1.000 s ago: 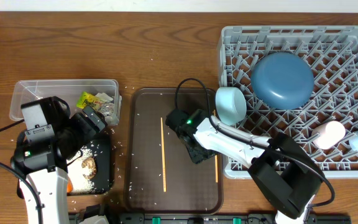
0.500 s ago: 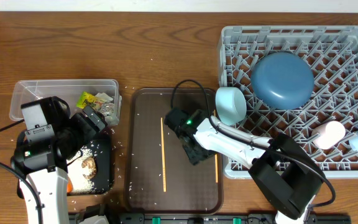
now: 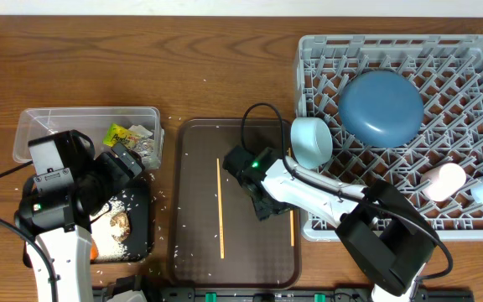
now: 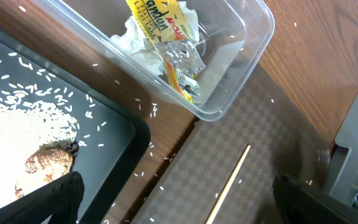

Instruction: Sort waste into correct bins and load items into the dishwasher rack

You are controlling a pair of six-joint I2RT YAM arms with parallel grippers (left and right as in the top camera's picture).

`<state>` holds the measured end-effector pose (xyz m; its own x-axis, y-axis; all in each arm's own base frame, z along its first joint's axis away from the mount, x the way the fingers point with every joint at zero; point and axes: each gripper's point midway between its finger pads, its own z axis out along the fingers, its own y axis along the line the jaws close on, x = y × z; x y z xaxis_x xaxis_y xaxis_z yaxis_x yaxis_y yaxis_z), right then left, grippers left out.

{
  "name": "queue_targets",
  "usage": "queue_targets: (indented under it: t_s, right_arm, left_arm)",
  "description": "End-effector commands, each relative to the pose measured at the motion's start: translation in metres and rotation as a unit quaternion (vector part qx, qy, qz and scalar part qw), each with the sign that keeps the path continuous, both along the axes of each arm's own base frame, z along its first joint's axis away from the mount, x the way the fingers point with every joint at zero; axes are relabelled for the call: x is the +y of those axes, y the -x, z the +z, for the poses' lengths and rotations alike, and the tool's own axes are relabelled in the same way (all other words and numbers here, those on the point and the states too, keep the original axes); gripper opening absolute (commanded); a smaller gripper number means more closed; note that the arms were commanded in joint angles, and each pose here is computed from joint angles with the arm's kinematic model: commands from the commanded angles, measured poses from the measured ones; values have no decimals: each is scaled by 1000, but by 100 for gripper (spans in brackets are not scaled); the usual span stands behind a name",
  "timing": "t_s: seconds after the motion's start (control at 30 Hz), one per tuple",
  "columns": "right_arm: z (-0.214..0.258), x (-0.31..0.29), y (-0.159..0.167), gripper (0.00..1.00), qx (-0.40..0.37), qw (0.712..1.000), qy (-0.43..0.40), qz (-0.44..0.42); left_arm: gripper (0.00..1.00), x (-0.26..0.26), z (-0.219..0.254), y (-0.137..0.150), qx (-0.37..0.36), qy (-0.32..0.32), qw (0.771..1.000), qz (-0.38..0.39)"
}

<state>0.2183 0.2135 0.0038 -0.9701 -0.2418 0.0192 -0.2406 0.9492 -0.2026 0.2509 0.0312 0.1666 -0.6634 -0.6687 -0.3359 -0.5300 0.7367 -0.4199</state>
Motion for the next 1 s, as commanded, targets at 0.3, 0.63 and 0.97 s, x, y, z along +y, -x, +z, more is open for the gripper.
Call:
queue_targets:
  t_s: [0.3,0.63,0.97]
  right_arm:
    - [-15,-4,2,64,-5,999,0,-37]
    - [-38,-20,15,63,3,998,5,-59]
    - [-46,-6,18,63,12,1000,-24,7]
  left_arm:
    - [98,4,9,-3,-13,-14,1000,-1]
    - [98,4,9,-3,-13,-14,1000,-1]
    - [98,4,9,-3,-13,-14,1000,-1]
